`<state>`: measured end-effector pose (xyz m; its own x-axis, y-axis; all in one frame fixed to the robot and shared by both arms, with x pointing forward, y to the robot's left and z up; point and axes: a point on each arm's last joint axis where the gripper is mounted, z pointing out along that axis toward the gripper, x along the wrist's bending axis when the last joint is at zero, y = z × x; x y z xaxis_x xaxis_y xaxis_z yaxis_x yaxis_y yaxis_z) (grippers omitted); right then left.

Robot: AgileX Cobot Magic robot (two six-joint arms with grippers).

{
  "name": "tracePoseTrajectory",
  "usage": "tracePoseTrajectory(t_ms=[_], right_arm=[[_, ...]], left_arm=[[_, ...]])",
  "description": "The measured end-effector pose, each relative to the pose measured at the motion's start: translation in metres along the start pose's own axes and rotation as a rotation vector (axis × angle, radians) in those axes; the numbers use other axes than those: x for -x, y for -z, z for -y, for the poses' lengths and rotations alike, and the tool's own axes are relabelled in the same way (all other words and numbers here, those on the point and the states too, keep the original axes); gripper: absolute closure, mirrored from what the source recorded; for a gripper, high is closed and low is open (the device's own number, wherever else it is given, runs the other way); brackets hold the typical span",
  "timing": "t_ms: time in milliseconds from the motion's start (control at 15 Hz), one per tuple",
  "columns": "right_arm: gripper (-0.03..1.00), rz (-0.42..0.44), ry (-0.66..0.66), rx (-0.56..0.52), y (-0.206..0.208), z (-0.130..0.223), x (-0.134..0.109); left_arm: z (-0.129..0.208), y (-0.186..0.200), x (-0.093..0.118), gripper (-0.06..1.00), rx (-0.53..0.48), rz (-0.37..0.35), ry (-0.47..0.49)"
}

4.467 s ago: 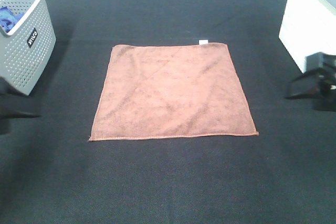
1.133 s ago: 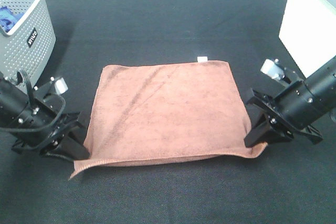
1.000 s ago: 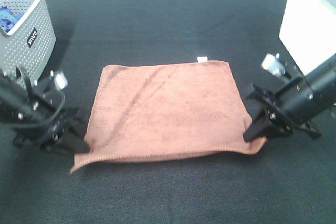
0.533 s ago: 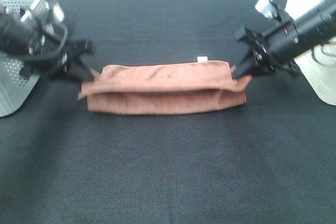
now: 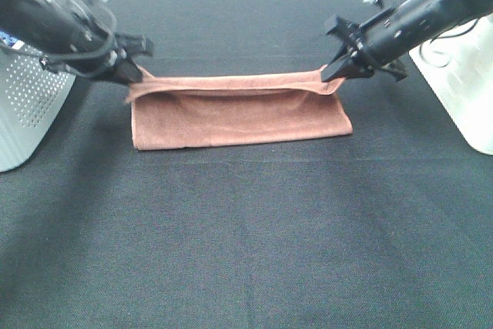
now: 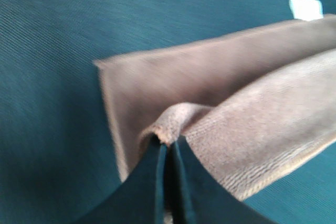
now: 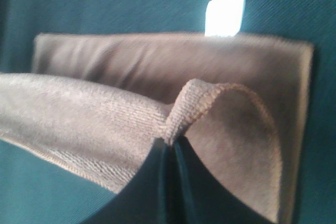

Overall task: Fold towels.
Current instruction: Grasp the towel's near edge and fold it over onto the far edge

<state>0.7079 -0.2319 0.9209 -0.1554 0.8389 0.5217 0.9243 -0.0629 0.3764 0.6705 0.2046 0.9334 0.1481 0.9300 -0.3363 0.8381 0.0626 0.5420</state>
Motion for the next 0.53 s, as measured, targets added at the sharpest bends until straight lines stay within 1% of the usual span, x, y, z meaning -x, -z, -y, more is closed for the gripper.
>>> tracePoseTrajectory(t_ms=[133, 200, 267, 333, 400, 467, 533], right_arm=[[0.97, 0.026, -0.019, 0.007, -0.016, 0.002, 0.012], [0.97, 0.026, -0.019, 0.007, -0.016, 0.002, 0.012], [0.97, 0.036, -0.029, 0.002, -0.023, 0.004, 0.018], [0.94, 0.045, -0.036, -0.003, -0.029, 0.007, 0.023], [0.85, 0.049, -0.038, -0.002, -0.031, 0.007, 0.025], [0.75, 0.050, -0.038, -0.001, -0.031, 0.007, 0.025], [0.60, 0.050, -0.038, -0.001, -0.031, 0.007, 0.025]], left_arm=[[-0.003, -0.016, -0.004, 0.94, -0.004, -0.002, 0.002], [-0.003, -0.016, -0.004, 0.94, -0.004, -0.002, 0.002], [-0.004, -0.023, -0.006, 0.94, -0.009, 0.000, 0.001], [-0.004, -0.028, -0.007, 0.93, -0.016, 0.000, 0.002], [-0.004, -0.032, -0.008, 0.86, -0.019, 0.000, 0.010], [-0.004, -0.032, -0.008, 0.77, -0.020, 0.001, 0.011], [-0.003, -0.033, -0.008, 0.62, -0.022, 0.001, 0.012]])
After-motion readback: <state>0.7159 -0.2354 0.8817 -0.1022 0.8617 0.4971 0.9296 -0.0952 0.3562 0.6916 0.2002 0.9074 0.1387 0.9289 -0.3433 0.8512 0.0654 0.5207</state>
